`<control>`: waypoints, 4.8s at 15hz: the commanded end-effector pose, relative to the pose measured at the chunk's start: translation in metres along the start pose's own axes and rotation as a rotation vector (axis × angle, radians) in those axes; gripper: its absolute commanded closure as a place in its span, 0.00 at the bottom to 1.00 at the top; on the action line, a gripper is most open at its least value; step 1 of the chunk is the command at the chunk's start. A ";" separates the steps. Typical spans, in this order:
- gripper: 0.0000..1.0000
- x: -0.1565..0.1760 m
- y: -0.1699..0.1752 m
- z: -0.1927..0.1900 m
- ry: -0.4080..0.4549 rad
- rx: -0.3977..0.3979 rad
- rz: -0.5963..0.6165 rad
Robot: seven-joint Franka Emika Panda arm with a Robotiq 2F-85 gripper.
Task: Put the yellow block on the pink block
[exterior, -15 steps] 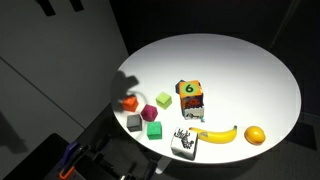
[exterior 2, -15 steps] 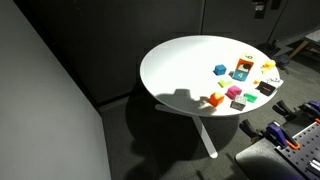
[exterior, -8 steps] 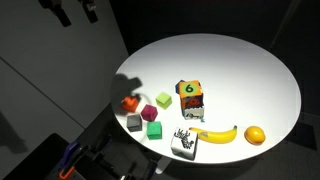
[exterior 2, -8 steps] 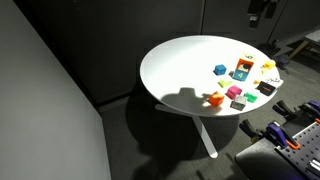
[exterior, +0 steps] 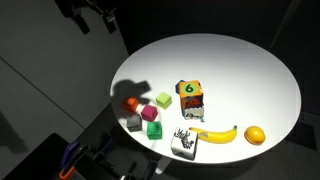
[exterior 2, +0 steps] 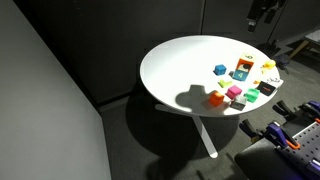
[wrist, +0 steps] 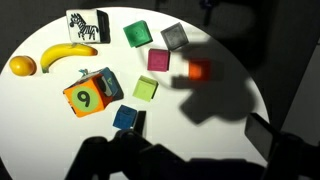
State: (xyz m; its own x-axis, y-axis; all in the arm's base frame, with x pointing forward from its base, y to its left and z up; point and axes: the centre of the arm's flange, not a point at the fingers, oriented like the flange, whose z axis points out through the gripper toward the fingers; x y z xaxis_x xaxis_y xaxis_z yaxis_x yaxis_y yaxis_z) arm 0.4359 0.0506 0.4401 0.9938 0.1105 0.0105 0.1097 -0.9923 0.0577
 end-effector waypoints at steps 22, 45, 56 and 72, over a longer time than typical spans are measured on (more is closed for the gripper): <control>0.00 -0.005 0.037 0.041 0.072 -0.005 0.072; 0.00 0.042 0.020 0.161 0.106 0.046 0.097; 0.00 0.060 0.048 0.219 -0.028 0.031 0.215; 0.00 0.099 0.082 0.290 -0.117 0.017 0.309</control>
State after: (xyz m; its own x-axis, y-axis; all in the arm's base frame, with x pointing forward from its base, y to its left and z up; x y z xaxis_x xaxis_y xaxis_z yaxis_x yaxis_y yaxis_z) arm 0.5331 -0.0311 0.1658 0.9783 -0.1874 -0.0886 -0.1831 -0.9816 0.0548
